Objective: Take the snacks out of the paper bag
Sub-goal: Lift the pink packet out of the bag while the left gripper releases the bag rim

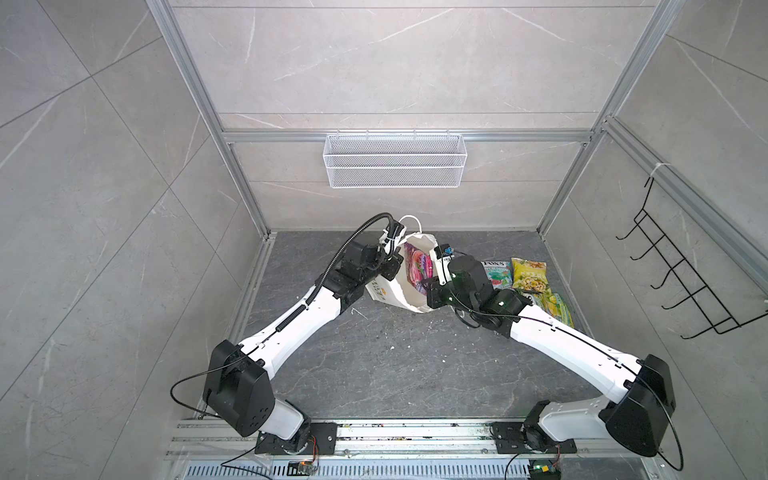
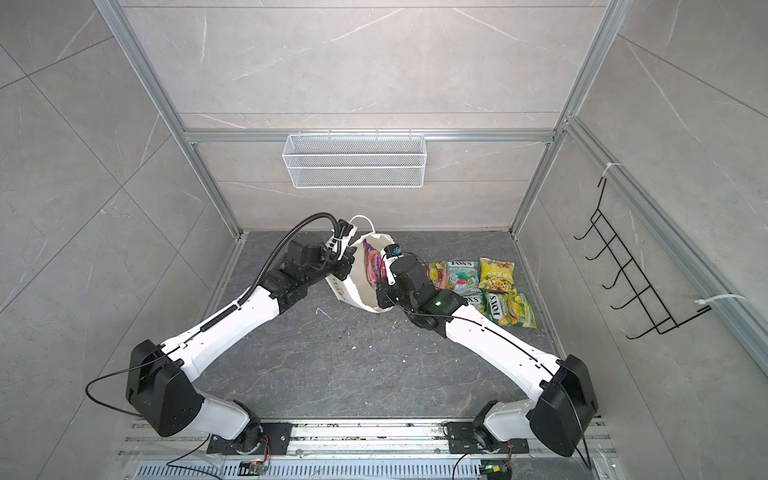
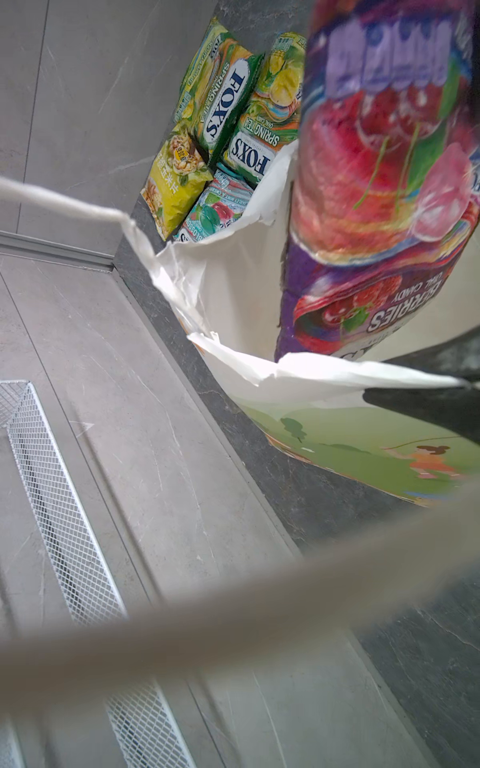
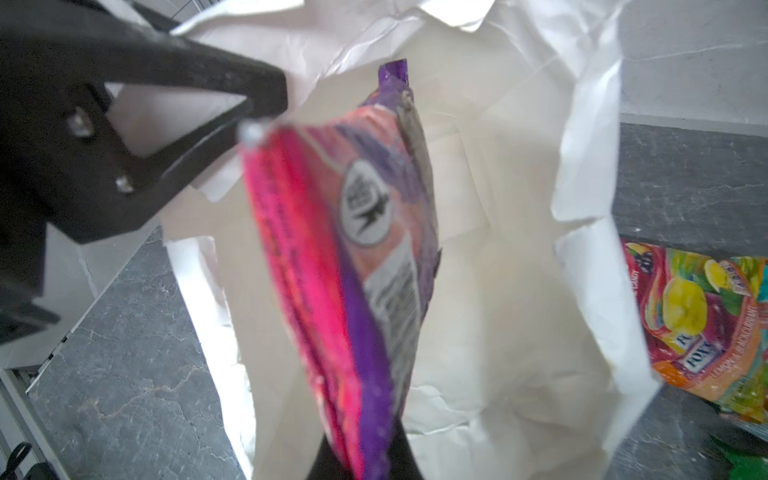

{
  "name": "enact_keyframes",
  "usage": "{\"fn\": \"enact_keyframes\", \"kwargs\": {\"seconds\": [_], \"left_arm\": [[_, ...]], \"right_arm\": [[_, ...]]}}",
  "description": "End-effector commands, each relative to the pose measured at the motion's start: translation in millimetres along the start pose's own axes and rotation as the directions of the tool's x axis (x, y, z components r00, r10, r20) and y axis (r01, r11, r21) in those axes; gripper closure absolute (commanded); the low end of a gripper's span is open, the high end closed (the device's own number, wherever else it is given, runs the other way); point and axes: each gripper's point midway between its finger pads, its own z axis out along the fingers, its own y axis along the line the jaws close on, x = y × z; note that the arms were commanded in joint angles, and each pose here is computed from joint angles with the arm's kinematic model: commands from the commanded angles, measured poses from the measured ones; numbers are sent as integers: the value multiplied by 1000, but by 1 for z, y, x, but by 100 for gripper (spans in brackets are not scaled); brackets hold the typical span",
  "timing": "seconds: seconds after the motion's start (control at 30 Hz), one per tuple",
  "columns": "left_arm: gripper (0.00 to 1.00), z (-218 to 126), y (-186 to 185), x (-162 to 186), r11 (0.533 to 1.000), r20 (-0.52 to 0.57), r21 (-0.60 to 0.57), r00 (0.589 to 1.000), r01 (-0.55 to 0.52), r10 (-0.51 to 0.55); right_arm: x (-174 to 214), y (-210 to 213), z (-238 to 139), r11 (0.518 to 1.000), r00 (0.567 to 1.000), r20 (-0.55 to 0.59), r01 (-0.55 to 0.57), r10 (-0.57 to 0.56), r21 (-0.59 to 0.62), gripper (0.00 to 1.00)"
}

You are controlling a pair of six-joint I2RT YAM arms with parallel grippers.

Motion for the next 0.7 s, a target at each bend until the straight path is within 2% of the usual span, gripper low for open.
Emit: {"fn": "enact_keyframes", "kwargs": {"seconds": [0.0, 0.2, 0.4, 0.67], "left_arm": [[100, 0, 11, -14, 998, 11, -28, 998, 56, -55], [100, 5, 26, -8, 992, -45, -58, 993, 111, -114], [100, 2, 56, 1, 968, -53, -112, 971, 225, -231], [100, -3, 110, 22, 899, -23, -165, 910, 405, -414]], "right_arm": [[-39, 10, -29, 998, 993, 117, 39, -34, -39, 100], [-70, 20, -55, 996, 980, 196, 51, -37, -71, 100], [-103, 16, -84, 998, 957, 289, 29, -13, -52, 100], [-129, 6, -105, 996, 933, 351, -66, 84, -63, 100]]}}
